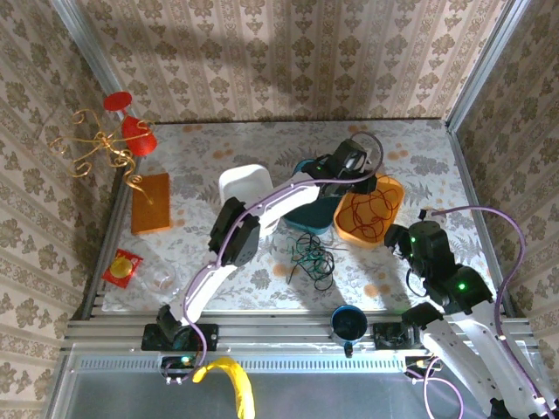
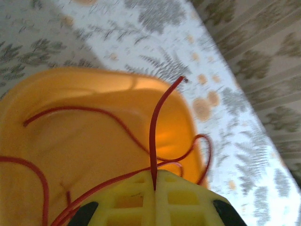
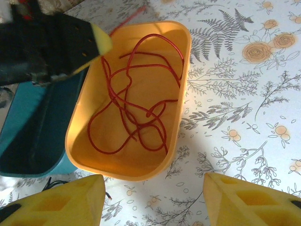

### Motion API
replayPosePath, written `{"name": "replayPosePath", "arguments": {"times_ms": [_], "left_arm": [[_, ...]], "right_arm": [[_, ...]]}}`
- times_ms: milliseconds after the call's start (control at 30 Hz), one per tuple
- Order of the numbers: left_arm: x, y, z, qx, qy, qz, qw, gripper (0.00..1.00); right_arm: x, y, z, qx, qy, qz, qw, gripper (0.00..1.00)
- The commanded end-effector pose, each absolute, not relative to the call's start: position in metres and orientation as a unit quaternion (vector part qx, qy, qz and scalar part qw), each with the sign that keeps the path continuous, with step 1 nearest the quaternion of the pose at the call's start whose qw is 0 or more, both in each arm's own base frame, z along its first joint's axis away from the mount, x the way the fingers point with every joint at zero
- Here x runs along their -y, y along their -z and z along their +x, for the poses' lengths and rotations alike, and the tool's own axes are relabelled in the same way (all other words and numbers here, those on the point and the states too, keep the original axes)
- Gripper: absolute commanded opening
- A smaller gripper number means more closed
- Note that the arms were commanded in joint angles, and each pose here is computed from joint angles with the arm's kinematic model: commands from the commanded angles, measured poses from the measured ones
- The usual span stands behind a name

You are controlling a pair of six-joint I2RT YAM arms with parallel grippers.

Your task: Untangle the cables

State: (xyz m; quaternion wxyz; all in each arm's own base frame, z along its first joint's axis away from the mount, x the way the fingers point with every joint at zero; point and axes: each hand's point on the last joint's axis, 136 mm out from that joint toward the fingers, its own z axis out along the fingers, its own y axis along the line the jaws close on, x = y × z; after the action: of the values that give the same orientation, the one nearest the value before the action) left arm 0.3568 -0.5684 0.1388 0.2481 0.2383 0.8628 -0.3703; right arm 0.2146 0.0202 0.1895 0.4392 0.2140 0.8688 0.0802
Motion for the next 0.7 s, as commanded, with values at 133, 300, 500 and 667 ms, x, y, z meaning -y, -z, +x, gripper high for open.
{"name": "replayPosePath", "arguments": {"times_ms": [133,300,500,667], "left_arm": [[0.544,-0.083,0.358,-0.910,0.233,0.241,0.245,0.00],[0.550,-0.066,0.355,-0.911,0.241,0.241,0.230,0.00],[0.571,-0.081,0.344,-0.891,0.286,0.265,0.235,0.31],[0.578,-0.138,0.342,-0.860,0.310,0.287,0.287,0.64]], "right_arm": [[-0.022,-0.189,0.212,-0.873,-0.084,0.207,0.433,0.59],[-0.022,-0.187,0.211,-0.875,-0.084,0.207,0.429,0.59],[-0.022,-0.186,0.211,-0.875,-0.083,0.211,0.427,0.59],[-0.023,-0.178,0.210,-0.877,-0.086,0.217,0.419,0.62]]}}
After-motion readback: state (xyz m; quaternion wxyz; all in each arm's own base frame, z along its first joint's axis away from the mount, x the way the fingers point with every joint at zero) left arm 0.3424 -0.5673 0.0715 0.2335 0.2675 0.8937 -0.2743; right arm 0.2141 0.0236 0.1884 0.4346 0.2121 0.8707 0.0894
